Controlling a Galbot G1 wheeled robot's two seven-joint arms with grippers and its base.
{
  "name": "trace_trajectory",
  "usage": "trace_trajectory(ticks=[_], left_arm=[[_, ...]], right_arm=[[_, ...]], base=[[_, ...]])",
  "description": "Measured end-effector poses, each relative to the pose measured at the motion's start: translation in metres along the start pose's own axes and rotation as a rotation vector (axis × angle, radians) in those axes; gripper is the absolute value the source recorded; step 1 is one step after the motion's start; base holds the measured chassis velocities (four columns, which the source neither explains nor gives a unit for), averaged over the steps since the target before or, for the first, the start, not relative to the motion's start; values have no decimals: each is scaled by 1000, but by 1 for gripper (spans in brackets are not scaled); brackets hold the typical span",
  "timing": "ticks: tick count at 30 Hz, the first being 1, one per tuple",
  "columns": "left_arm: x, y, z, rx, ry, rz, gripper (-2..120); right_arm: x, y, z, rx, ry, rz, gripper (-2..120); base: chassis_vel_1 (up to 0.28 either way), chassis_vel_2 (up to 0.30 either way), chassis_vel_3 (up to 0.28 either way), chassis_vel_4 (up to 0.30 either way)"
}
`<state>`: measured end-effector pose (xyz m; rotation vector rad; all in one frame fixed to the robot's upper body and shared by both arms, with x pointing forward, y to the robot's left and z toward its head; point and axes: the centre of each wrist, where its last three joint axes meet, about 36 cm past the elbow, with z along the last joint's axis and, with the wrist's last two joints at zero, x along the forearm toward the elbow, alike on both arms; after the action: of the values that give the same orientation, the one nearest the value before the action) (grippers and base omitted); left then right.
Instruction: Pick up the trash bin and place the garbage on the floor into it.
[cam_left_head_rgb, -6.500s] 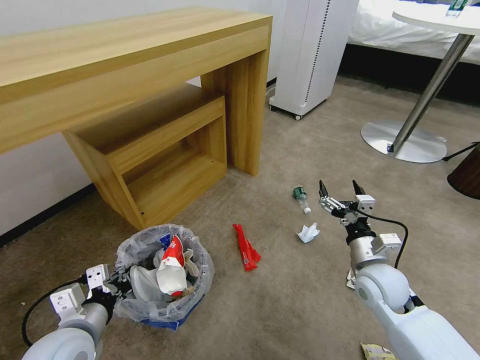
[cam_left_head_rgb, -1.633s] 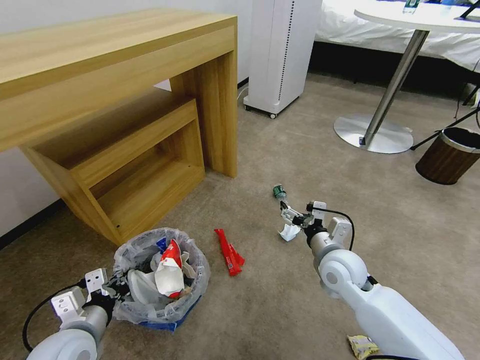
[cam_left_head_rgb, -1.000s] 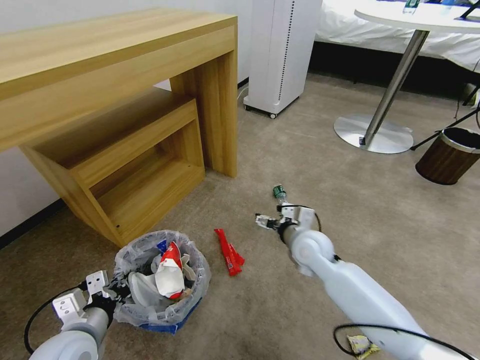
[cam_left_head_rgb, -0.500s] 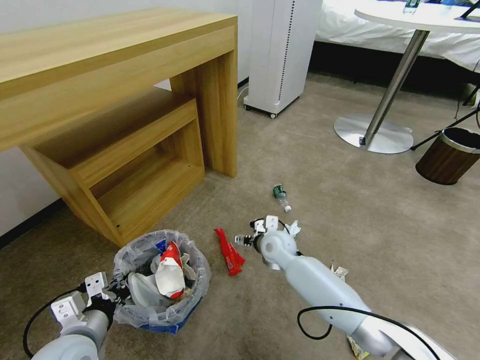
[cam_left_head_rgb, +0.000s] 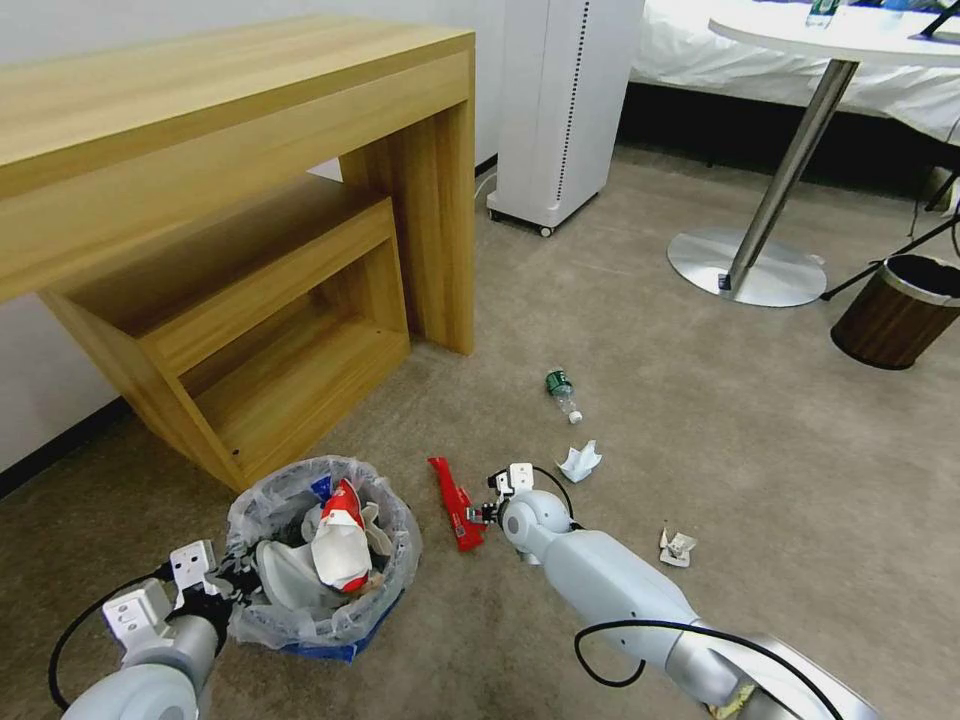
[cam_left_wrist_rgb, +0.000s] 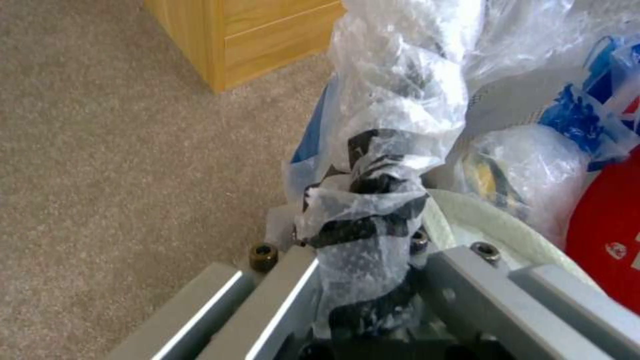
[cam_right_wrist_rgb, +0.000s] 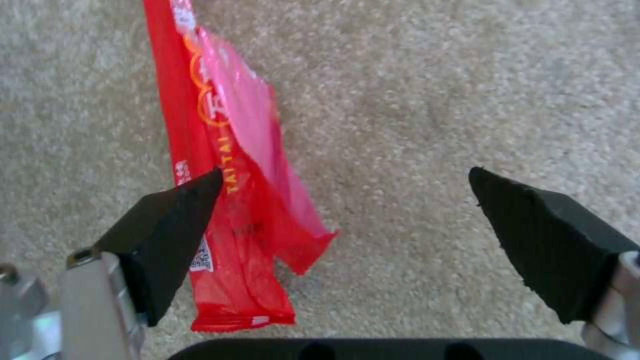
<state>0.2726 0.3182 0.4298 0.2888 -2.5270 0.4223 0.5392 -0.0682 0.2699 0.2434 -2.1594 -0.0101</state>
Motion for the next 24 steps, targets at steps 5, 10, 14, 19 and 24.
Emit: trace_trajectory(ticks=[5,10,14,19,24], left_arm=[[-3,-1,0,5,-2,4,0],[-4,-2,1,13,-6,14,0],[-4,-2,0,13,-11,20,0],[-3,-4,-1,12,-19,31,0],[-1,-6,-1,12,-23,42,0]], right_arm=[[-4,7,2,35,-17,-18,92],[-10,18,9,87,-38,-32,86],[-14,24,14,108,-39,-23,80],[-18,29,20,128,-48,-9,68],[-20,32,26,143,-57,-2,51]], base=[[0,0,0,0],[0,0,0,0],[0,0,0,0],[0,0,0,0],[0,0,0,0]])
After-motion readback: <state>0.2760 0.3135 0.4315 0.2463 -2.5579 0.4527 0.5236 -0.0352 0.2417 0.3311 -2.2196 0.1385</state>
